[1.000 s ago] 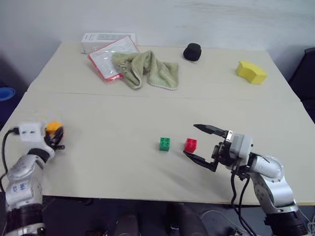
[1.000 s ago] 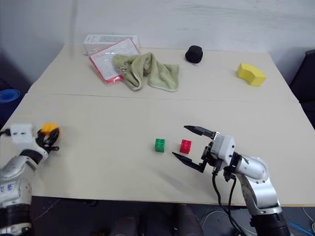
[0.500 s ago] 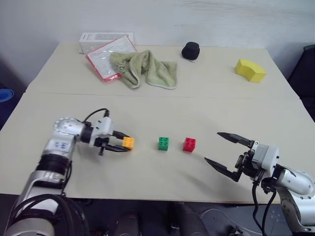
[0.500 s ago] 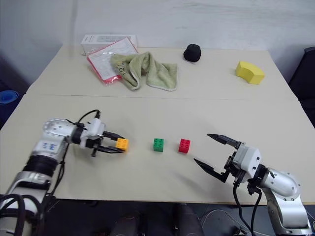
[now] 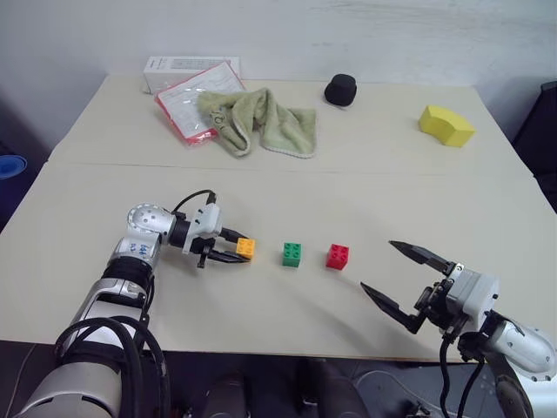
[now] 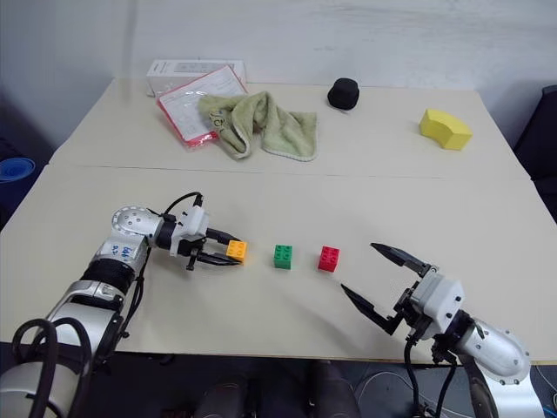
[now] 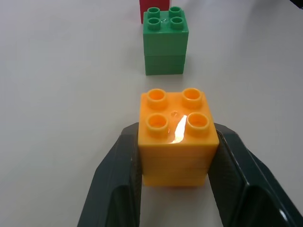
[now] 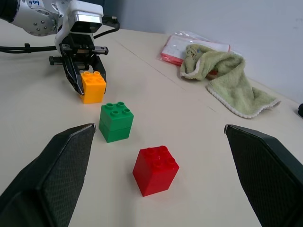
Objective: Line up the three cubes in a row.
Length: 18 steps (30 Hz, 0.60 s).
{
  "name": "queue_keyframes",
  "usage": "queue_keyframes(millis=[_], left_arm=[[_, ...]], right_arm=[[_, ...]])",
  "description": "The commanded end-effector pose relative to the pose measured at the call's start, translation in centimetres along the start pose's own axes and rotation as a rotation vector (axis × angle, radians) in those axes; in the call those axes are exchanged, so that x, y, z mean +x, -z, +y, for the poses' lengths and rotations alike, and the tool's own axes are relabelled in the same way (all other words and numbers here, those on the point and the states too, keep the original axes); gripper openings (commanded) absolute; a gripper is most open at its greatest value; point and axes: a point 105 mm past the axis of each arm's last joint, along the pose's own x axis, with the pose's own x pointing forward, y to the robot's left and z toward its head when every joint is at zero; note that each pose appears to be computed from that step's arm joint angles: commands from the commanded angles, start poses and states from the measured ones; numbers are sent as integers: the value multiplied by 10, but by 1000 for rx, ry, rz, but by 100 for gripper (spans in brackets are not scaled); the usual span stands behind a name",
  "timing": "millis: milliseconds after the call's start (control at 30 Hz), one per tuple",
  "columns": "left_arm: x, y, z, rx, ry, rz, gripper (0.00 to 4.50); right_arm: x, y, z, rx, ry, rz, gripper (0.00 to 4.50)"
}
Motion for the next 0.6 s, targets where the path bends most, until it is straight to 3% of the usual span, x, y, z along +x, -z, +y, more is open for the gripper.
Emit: queue_keyframes(millis=[33, 233, 400, 500, 600], left_arm=[[-9, 2, -9, 22, 73, 19, 282], [-40, 3, -14, 45, 0, 37, 448], [-87, -11, -31, 32, -173, -31, 448], [-106, -2, -48, 51, -237, 107, 448], [-126, 1, -59, -13, -340, 134, 448]], right_arm=[[0, -11, -4, -45, -18, -26, 450], [-12, -15, -10, -87, -160, 21, 450], [-23, -22, -27, -95, -265, 82, 450], [-27, -26, -31, -70, -310, 107, 450], [-31, -25, -36, -67, -364, 144, 450]])
